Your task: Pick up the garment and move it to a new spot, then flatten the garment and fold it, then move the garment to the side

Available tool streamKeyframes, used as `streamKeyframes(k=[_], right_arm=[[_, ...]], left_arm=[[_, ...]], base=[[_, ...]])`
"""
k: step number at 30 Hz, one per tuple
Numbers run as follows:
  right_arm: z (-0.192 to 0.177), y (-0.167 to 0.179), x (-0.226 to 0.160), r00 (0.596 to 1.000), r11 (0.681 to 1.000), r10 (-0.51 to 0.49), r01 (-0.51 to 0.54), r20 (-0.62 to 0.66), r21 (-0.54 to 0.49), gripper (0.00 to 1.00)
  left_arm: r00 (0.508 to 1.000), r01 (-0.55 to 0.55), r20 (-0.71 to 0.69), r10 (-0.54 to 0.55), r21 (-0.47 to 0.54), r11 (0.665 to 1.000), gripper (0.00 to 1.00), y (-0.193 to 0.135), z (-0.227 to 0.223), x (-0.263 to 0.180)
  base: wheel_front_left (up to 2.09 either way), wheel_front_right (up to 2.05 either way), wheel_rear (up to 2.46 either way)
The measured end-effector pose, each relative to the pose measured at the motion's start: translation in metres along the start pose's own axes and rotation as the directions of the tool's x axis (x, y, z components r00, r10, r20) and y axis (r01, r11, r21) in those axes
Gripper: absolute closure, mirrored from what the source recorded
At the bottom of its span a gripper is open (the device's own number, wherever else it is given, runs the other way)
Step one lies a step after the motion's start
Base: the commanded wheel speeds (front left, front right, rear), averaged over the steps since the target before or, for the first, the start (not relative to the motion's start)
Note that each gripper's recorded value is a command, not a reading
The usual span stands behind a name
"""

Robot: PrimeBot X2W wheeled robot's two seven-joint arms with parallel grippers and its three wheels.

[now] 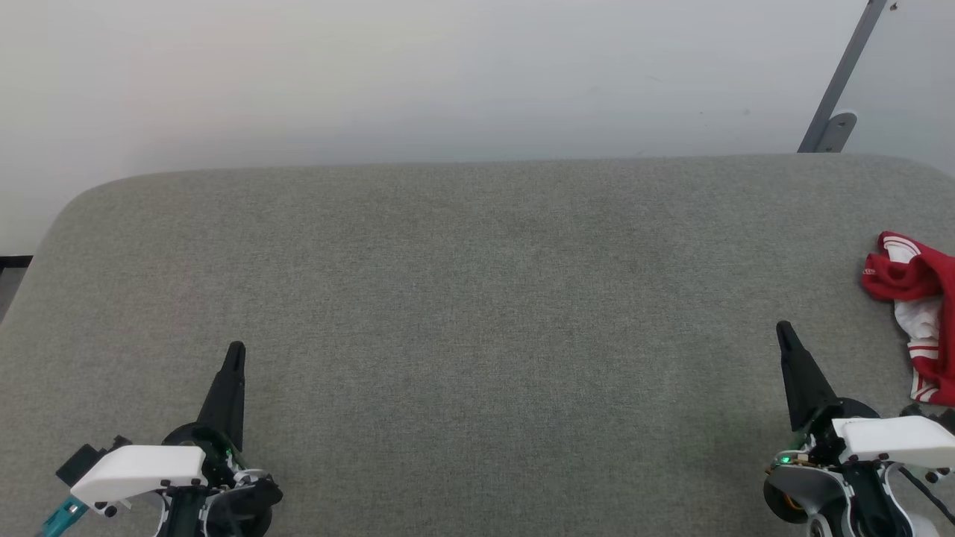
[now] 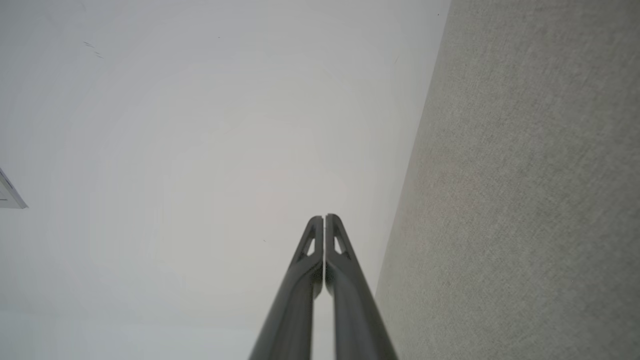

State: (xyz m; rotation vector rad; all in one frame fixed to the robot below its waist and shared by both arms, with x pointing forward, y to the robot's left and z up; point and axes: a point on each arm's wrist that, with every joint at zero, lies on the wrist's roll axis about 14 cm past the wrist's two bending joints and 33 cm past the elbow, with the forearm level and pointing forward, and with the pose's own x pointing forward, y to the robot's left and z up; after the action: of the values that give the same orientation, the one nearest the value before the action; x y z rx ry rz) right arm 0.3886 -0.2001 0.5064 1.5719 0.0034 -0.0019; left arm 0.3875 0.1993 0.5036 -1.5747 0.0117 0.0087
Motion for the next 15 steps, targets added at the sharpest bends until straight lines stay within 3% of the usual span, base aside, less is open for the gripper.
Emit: streamKeyframes(k=[15], right_arm=[[0.0001, 0.0, 0.0, 1.0, 1.0, 0.0, 0.0, 0.0, 0.0, 1.0]], left_arm=[[1.0, 0.0, 0.0, 0.0, 0.0, 1.0, 1.0, 0.0, 0.0001, 0.0]], base=[[0.0, 0.0, 0.0]])
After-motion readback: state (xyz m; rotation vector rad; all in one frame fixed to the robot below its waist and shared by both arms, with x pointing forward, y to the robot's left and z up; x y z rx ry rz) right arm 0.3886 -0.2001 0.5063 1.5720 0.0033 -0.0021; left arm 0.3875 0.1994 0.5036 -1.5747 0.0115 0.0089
